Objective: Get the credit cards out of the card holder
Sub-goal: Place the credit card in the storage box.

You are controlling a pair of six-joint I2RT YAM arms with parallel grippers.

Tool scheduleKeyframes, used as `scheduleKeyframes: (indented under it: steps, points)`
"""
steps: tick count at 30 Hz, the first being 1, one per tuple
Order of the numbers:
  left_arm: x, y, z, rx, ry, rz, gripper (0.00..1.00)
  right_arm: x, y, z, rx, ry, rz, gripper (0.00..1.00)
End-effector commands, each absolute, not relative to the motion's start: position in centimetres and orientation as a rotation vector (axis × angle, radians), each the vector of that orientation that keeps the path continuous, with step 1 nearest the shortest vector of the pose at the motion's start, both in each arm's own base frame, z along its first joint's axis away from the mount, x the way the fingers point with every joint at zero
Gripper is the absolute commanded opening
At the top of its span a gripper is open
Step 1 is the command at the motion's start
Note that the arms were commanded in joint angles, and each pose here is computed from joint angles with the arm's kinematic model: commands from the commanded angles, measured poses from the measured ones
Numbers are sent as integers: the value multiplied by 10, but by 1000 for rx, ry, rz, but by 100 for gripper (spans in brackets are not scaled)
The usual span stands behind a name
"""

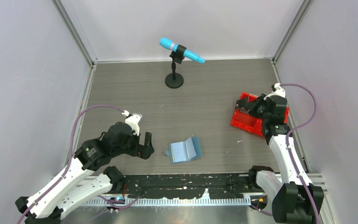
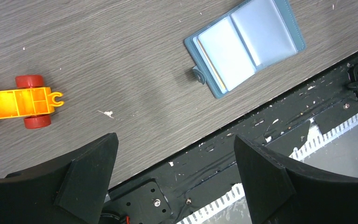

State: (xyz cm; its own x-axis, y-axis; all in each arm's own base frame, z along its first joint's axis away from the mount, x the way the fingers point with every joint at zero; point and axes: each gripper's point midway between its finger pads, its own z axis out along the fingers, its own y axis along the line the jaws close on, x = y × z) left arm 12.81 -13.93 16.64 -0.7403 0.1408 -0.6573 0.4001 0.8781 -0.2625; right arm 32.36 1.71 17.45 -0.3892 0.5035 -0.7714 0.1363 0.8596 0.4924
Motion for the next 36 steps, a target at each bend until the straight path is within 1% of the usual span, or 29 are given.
scheduleKeyframes:
  steps: [1,8,21,36]
  points:
    - [132,-139,184,410,2319,-530,99,337,-12,191,514,1871,307,5]
    - [130,-140,187,411,2292,-559,99,341,-33,166,610,1861,262,5]
    - [129,-140,185,414,2303,-557,99,357,-45,129,710,1836,292,5]
    - [128,-139,185,407,2307,-551,99,380,-48,114,740,1770,427,5]
